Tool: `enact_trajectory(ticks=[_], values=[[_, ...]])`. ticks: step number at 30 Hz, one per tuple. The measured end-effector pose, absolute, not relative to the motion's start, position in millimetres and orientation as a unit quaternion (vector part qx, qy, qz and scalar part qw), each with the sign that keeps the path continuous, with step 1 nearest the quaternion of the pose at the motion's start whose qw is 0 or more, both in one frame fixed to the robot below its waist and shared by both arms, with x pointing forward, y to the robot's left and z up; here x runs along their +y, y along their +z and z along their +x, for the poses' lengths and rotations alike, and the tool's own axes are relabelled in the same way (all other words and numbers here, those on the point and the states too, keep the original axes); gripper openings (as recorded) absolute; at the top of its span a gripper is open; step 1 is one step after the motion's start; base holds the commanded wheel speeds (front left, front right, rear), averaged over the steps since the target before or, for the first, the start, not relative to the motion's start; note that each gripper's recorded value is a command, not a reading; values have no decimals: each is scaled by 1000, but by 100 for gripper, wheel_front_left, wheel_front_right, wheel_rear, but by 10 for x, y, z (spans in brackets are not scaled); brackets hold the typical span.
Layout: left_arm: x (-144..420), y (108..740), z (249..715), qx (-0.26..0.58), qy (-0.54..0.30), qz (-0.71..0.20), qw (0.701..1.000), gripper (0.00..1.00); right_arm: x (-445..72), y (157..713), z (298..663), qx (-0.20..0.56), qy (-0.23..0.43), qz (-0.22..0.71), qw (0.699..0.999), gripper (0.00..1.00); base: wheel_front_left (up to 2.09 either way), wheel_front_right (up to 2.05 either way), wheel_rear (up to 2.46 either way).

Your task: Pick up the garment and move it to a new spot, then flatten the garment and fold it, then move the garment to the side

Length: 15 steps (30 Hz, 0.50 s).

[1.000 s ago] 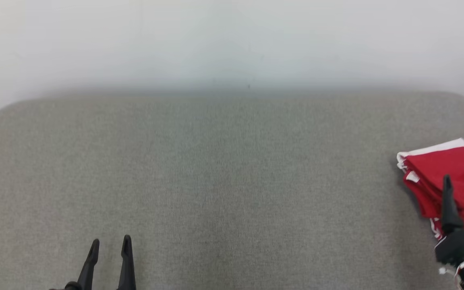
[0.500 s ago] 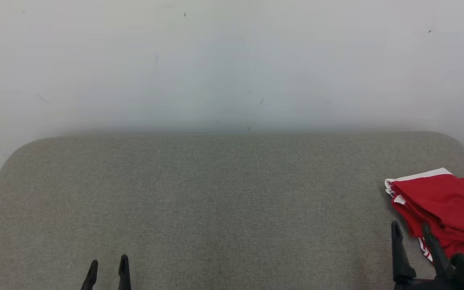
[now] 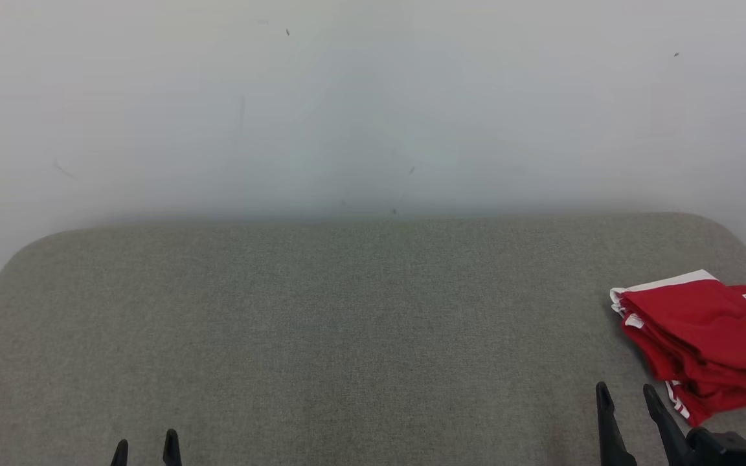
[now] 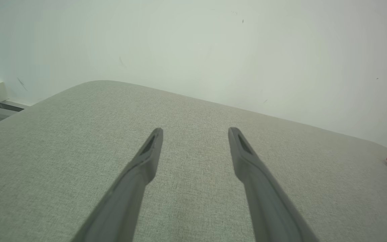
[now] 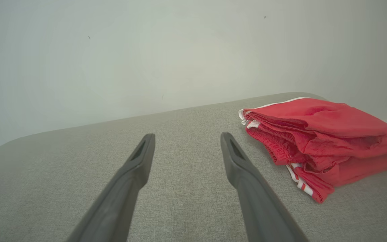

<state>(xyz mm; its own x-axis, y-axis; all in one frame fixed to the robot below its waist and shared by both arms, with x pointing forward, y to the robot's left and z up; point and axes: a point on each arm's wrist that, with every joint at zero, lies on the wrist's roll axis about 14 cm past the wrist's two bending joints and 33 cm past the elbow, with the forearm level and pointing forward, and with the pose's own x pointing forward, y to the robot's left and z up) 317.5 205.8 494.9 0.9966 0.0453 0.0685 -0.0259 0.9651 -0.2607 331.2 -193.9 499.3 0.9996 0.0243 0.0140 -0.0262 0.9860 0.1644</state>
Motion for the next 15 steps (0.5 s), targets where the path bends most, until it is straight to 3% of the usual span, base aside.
enact_trajectory(ticks=[15], values=[[2076, 4915, 3160, -33, 23, -131, 991, 100, -1869, 4972, 3334, -4, 20, 82, 996, 100, 0, 0, 0]])
